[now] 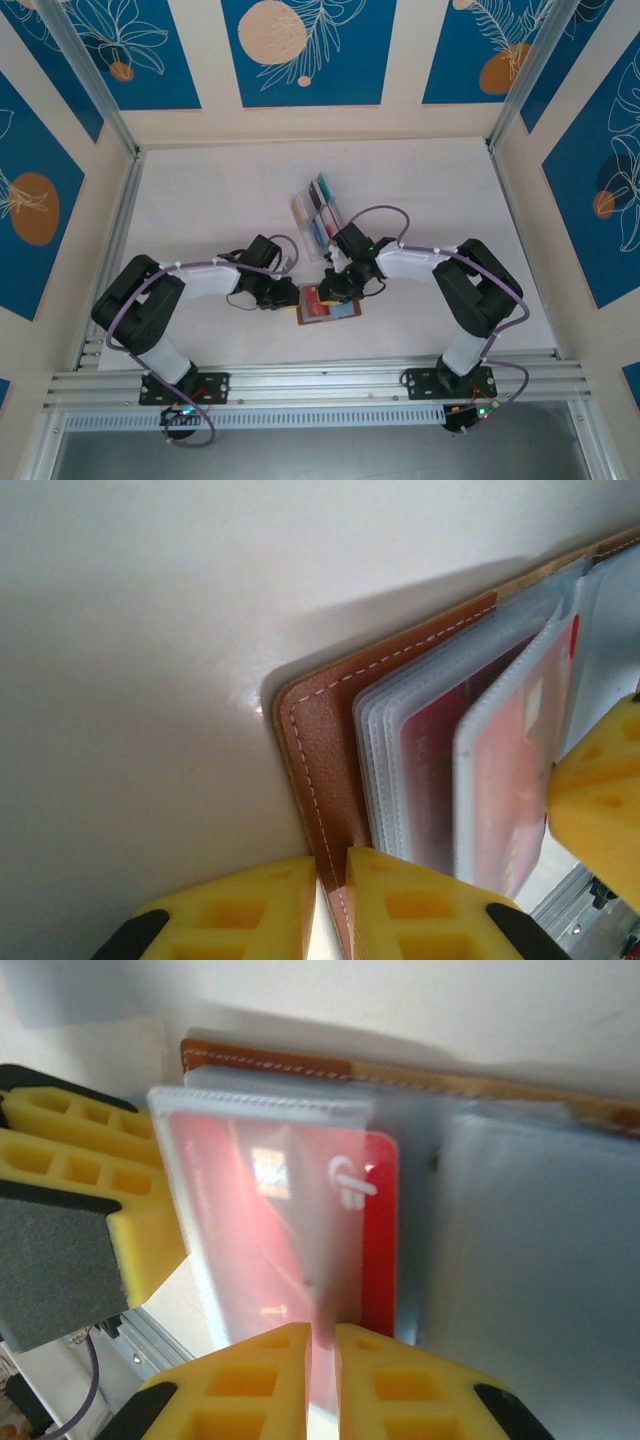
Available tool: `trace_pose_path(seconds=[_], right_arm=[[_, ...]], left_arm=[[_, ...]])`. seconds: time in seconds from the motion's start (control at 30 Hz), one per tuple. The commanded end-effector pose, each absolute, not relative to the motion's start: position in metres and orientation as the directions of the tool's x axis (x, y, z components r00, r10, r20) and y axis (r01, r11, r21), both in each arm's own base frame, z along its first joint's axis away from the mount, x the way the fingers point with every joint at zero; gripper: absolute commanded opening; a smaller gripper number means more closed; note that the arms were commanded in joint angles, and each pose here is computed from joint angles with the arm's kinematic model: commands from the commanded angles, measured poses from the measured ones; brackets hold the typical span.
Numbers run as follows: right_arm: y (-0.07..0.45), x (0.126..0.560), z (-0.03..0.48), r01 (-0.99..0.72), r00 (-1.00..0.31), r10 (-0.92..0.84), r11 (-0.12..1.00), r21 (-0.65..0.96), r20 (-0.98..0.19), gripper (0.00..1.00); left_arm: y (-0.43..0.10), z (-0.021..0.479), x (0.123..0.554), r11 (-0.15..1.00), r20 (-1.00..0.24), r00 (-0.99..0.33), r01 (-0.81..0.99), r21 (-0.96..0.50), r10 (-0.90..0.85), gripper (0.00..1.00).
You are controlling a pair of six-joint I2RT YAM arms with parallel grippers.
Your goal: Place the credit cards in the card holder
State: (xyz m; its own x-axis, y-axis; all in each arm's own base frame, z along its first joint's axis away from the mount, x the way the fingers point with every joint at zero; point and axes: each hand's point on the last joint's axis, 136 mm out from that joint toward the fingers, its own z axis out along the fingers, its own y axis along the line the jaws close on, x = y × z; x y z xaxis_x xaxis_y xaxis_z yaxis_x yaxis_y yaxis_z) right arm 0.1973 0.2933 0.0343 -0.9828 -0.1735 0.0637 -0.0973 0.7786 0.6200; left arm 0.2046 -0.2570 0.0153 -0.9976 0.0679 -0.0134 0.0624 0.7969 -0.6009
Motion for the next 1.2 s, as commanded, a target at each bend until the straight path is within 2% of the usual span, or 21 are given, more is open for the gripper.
trace_pose_path(seconds=[0.0,0.33,0.47,0.6,0.73,0.83,0.93,1.07,1.17], right_arm=[[0.309,0.195,0.046,-0.122,-0.978,-0.204,0.749,0.652,0.052,0.16],[0.299,0.194,0.049,-0.148,-0.978,-0.206,0.788,0.597,0.031,0.21],[0.284,0.196,0.068,-0.187,-0.979,-0.199,0.817,0.545,-0.038,0.23],[0.252,0.205,0.080,-0.196,-0.980,-0.167,0.895,0.402,-0.107,0.32],[0.216,0.212,0.082,-0.173,-0.979,-0.143,0.960,0.222,-0.146,0.52],[0.195,0.213,0.068,-0.139,-0.984,-0.127,0.986,0.094,-0.122,0.58],[0.186,0.214,0.053,-0.111,-0.990,-0.108,0.993,0.030,-0.096,0.62],[0.189,0.215,0.040,-0.101,-0.992,-0.099,0.995,0.026,-0.085,0.63],[0.185,0.218,0.035,-0.086,-0.992,-0.085,0.996,-0.003,-0.090,0.55]], left_arm=[[-0.272,-0.002,0.196,0.780,-0.018,-0.994,0.099,-0.618,0.112,0.17],[-0.272,-0.001,0.197,0.780,-0.024,-0.994,0.099,-0.618,0.107,0.17],[-0.269,-0.004,0.194,0.782,-0.018,-0.994,0.094,-0.616,0.105,0.17],[-0.269,-0.004,0.194,0.782,-0.017,-0.995,0.091,-0.616,0.103,0.17],[-0.269,-0.004,0.194,0.782,-0.019,-0.994,0.094,-0.616,0.105,0.17],[-0.270,-0.004,0.194,0.780,-0.018,-0.994,0.094,-0.619,0.105,0.17],[-0.270,-0.004,0.194,0.782,-0.017,-0.994,0.093,-0.617,0.104,0.17],[-0.269,-0.003,0.194,0.783,-0.019,-0.994,0.094,-0.614,0.104,0.17],[-0.268,-0.003,0.194,0.784,-0.019,-0.994,0.094,-0.614,0.104,0.17]])
